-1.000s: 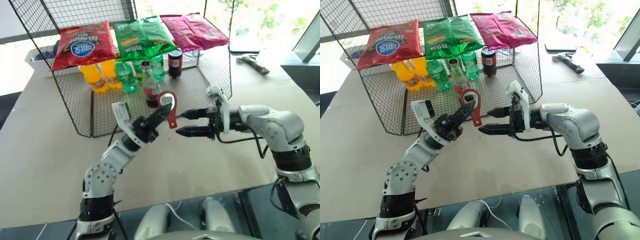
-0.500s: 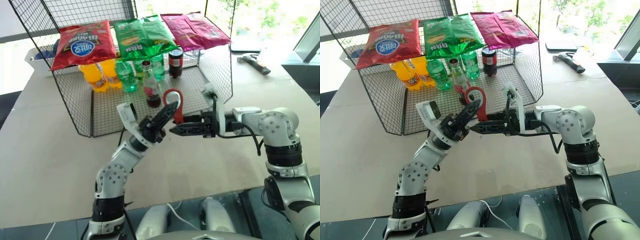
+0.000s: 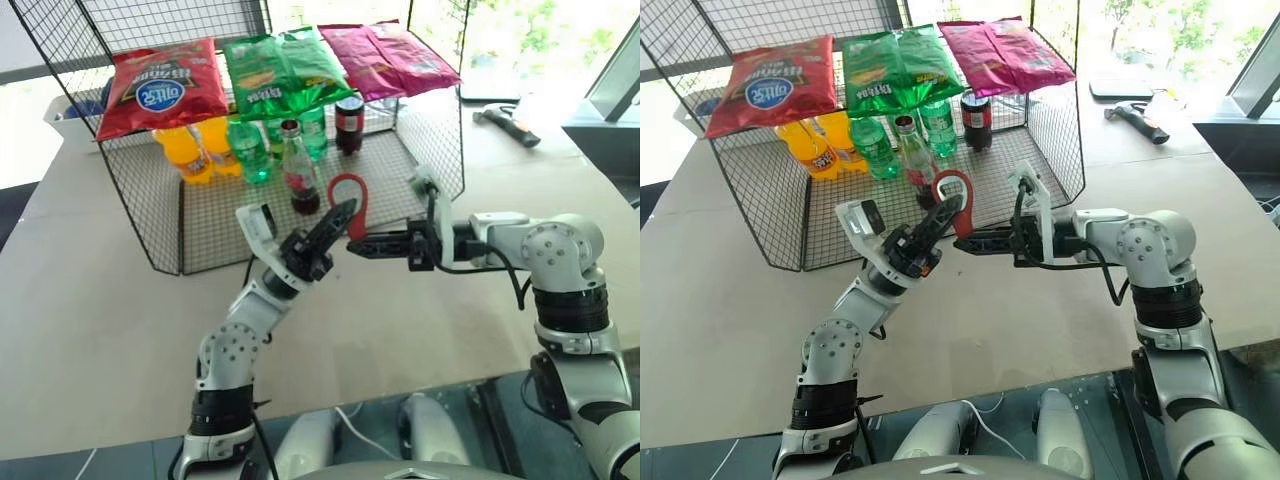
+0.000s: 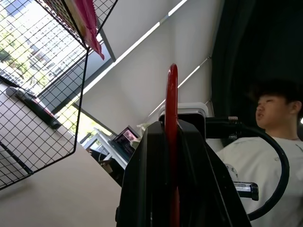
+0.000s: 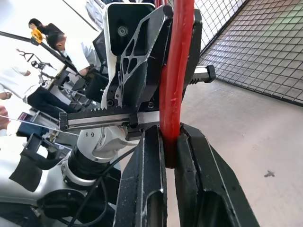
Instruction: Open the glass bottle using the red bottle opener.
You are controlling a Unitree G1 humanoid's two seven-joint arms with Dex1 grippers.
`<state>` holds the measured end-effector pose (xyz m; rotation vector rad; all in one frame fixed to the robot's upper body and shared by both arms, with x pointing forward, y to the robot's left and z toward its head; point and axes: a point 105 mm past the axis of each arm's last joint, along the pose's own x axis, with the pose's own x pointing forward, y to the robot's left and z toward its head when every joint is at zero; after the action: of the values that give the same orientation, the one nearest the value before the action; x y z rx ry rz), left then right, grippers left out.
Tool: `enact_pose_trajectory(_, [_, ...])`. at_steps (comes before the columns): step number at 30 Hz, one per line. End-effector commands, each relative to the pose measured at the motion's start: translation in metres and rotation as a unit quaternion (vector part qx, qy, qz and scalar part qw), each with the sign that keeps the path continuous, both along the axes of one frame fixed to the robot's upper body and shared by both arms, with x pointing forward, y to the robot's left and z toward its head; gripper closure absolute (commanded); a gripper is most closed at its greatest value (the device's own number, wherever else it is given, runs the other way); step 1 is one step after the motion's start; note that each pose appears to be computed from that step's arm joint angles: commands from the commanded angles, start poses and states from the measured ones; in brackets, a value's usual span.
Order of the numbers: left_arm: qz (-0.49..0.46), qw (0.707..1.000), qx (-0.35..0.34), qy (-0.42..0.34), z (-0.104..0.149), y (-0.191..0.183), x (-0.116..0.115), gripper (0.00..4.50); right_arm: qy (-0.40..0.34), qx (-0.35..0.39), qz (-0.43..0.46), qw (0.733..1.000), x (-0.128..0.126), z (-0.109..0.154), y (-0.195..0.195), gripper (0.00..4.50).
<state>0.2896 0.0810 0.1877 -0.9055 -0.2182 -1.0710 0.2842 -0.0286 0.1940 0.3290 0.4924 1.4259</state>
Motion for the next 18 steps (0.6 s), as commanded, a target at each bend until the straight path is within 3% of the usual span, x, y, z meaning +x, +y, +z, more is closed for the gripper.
enact_pose_trajectory(1, [0.034, 0.999, 0.010, 0.025, -0.006, 0.010, 0.006, 3.00, -0.014, 0.014, -0.016, 1.000, -0.003, 0.004, -0.002, 4.50])
enact_pose_trajectory(4, [0.067, 0.997, 0.029, 0.025, -0.007, 0.020, 0.004, 1.56, -0.045, -0.014, -0.119, 0.992, 0.017, -0.011, -0.022, 4.50])
enact_pose_trajectory(6, [0.096, 0.992, 0.084, 0.016, -0.010, 0.024, -0.002, 0.71, -0.074, -0.036, -0.204, 0.976, 0.034, -0.018, -0.040, 4.50])
enact_pose_trajectory(8, [0.141, 0.983, 0.118, 0.004, -0.007, 0.031, -0.005, 0.09, -0.099, -0.041, -0.269, 0.957, 0.046, -0.017, -0.054, 4.50])
enact_pose_trajectory(12, [0.240, 0.944, 0.223, -0.040, -0.010, 0.044, -0.004, 0.09, -0.140, -0.047, -0.348, 0.926, 0.058, -0.017, -0.073, 4.50])
enact_pose_trajectory(18, [0.401, 0.850, 0.332, -0.082, -0.025, 0.066, 0.028, 0.09, -0.172, -0.033, -0.414, 0.893, 0.069, -0.019, -0.074, 4.50])
